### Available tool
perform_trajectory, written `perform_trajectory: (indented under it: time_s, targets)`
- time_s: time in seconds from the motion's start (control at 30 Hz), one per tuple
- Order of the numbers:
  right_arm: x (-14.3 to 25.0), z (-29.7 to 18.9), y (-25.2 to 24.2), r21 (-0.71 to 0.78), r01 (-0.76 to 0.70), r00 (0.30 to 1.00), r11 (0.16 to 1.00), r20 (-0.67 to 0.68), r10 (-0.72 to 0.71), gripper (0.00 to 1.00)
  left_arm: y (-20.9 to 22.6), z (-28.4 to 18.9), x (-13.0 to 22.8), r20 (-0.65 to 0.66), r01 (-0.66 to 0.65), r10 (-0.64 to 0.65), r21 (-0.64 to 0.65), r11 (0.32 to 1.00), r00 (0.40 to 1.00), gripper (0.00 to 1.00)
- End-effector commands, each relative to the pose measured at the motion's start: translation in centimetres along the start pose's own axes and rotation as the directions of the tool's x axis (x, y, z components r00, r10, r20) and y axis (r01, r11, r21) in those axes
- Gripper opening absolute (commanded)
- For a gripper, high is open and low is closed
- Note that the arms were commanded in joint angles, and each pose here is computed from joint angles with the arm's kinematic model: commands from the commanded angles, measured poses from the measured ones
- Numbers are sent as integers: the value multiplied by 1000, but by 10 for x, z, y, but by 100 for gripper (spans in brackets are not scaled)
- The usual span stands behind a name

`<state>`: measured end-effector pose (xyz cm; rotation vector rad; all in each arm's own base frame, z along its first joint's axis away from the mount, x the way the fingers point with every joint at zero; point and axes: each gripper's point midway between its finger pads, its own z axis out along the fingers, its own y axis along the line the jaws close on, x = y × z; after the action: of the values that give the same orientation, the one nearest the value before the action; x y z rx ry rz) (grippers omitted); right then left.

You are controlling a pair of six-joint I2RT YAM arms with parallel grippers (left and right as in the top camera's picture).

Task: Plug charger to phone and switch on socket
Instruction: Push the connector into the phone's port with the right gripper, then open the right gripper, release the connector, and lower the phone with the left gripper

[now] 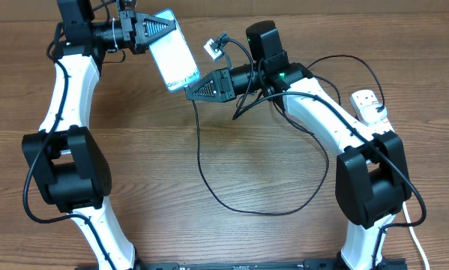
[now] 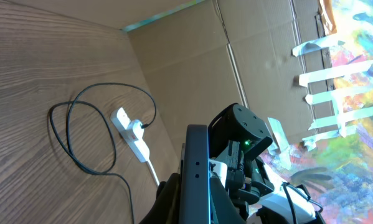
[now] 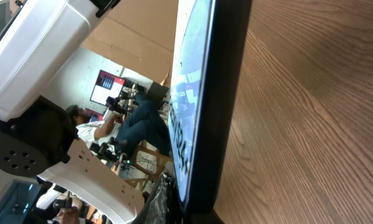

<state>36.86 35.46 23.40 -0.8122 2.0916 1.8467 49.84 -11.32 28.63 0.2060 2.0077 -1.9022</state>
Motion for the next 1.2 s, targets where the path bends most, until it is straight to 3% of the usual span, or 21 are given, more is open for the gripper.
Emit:
perform_trajectory:
  time_s: [0.0,0.8,0.9,1.03,1.1,1.13,1.17]
  targets:
    - [-19,-20,7,25,64,997,998,52,-65,4,-17,3,6,-46,-14,16,49,999,999,4]
    - [-22,-20,8,22,81,995,996,59,-82,4,-17,5,7,-48,-17,19,50,999,999,4]
    - [-21,-20,8,23,77,995,997,58,-78,16,-17,4,7,-47,-16,19,49,999,999,4]
    - [-20,-20,8,24,68,996,997,55,-69,46,-16,-1,5,-37,-17,19,45,999,999,4]
    - [-19,-20,7,24,61,997,998,53,-62,66,-15,-8,2,-23,-18,19,39,999,1000,4]
    - [-19,-20,7,25,59,997,998,53,-60,90,-15,-11,1,-17,-18,18,36,999,1000,4]
    - [-19,-20,7,24,58,997,998,53,-59,99,-14,-13,0,-13,-17,18,35,999,1000,4]
